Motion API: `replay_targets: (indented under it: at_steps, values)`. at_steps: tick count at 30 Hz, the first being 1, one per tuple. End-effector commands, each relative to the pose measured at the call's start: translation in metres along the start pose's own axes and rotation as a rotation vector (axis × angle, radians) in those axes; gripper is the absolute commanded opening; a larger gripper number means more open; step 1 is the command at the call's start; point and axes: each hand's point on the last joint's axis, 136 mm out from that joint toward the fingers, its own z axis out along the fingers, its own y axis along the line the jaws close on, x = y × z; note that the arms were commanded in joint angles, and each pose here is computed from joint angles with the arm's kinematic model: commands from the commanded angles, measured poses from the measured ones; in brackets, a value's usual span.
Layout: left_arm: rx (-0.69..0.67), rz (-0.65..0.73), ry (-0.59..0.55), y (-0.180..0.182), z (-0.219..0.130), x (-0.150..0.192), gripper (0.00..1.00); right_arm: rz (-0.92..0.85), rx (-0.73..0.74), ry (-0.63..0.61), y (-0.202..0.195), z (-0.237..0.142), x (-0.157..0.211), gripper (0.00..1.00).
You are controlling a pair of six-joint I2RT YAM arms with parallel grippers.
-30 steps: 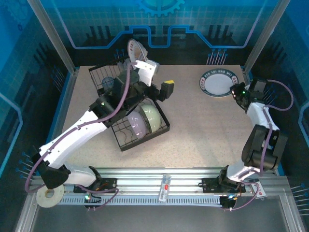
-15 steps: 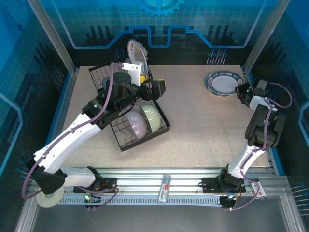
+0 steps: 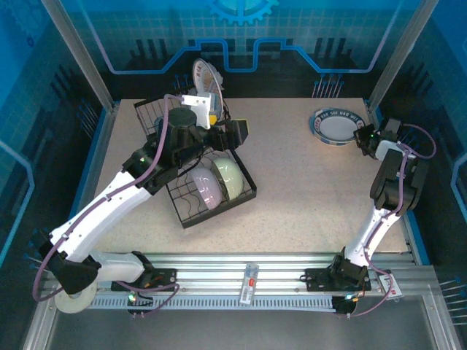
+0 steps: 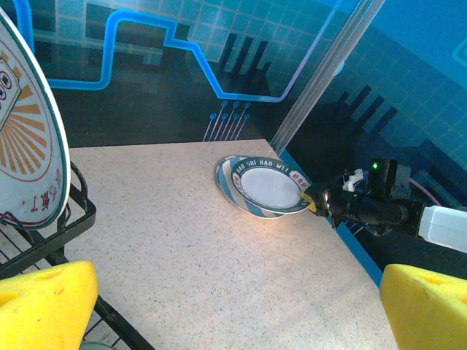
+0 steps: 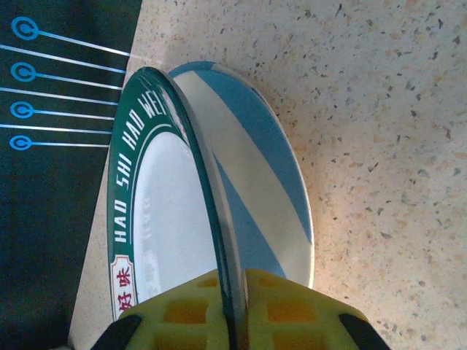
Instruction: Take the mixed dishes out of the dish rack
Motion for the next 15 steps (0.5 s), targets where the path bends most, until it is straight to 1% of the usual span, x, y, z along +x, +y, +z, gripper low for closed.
replay_targets:
  at_steps: [1, 11, 15]
  values:
    - [-0.012, -0.015, -0.021, 0.003, -0.007, -0.01, 0.99, -0.016, -0.046, -0.008, 0.018, 0.004, -0.008, 0.0]
    - [-0.009, -0.017, -0.015, 0.002, -0.005, -0.011, 0.99, -0.028, -0.023, 0.018, 0.018, 0.018, -0.003, 0.0]
    - [-0.013, -0.017, -0.014, 0.003, -0.006, -0.011, 0.99, -0.032, -0.018, 0.025, 0.019, 0.021, -0.001, 0.05]
